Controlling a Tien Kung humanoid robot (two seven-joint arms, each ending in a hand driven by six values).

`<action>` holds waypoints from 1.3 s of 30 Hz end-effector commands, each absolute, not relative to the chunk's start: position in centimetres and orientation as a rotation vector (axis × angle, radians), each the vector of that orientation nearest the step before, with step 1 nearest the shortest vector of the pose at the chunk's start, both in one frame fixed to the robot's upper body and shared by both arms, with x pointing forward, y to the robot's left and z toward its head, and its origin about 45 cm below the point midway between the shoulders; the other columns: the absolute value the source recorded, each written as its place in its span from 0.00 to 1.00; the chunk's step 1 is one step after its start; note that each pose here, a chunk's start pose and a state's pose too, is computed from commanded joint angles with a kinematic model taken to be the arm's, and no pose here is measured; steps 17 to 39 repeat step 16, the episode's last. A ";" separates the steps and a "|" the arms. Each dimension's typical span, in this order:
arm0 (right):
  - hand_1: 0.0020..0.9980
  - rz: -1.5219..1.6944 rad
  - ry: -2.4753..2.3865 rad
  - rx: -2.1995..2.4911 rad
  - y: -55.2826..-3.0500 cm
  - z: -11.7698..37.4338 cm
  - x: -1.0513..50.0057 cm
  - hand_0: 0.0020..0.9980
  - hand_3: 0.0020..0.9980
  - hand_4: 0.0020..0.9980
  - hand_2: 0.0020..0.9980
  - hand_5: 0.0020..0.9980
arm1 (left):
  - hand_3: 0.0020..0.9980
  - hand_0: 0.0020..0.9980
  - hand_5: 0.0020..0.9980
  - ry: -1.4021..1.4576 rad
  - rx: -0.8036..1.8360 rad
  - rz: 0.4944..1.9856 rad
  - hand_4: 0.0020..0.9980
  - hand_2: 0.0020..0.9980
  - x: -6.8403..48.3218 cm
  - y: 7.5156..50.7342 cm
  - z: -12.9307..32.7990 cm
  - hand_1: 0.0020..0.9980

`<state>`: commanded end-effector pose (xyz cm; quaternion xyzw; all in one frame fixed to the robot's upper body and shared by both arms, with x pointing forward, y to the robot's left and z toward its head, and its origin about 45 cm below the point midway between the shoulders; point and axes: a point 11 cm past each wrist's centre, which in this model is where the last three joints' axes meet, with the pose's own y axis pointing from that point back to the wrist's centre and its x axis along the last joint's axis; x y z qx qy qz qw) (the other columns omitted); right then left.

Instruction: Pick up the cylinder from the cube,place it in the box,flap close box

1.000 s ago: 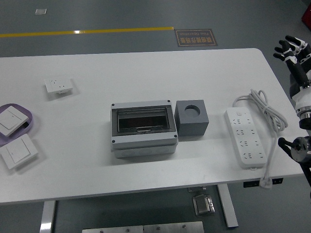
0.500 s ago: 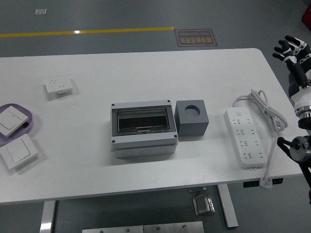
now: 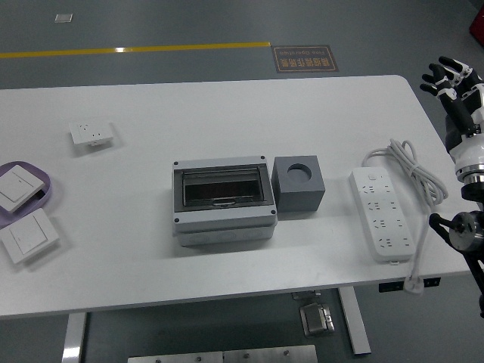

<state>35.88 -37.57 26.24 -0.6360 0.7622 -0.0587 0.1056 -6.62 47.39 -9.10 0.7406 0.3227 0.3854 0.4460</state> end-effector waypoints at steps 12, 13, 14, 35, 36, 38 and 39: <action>0.62 -0.129 2.132 -1.999 -33.8 25.9 37.6 0.64 0.65 0.83 0.64 0.30 | 0.64 0.63 0.30 0.810 1.842 0.935 0.71 0.54 -7.0 47.1 -9.2 0.61; 0.62 -0.125 2.127 -2.008 -33.6 25.8 37.7 0.64 0.65 0.83 0.64 0.30 | 0.64 0.63 0.30 0.809 1.842 0.935 0.71 0.54 -7.0 47.2 -9.2 0.61; 0.62 -0.121 2.121 -2.017 -33.3 25.7 37.7 0.64 0.65 0.83 0.64 0.30 | 0.64 0.63 0.30 0.809 1.842 0.936 0.71 0.54 -7.0 47.2 -9.2 0.61; 0.62 -0.112 2.113 -2.031 -32.8 25.5 37.9 0.64 0.65 0.83 0.64 0.30 | 0.64 0.63 0.30 0.809 1.840 0.938 0.71 0.54 -6.9 47.2 -9.2 0.61; 0.62 -0.112 2.113 -2.031 -32.8 25.5 37.9 0.64 0.65 0.83 0.64 0.30 | 0.64 0.63 0.30 0.809 1.840 0.938 0.71 0.54 -6.9 47.2 -9.2 0.61; 0.62 -0.112 2.113 -2.031 -32.8 25.5 37.9 0.64 0.65 0.83 0.64 0.30 | 0.64 0.63 0.30 0.809 1.840 0.938 0.71 0.54 -6.9 47.2 -9.2 0.61; 0.62 -0.112 2.113 -2.031 -32.8 25.5 37.9 0.64 0.65 0.83 0.64 0.30 | 0.64 0.63 0.30 0.809 1.840 0.938 0.71 0.54 -6.9 47.2 -9.2 0.61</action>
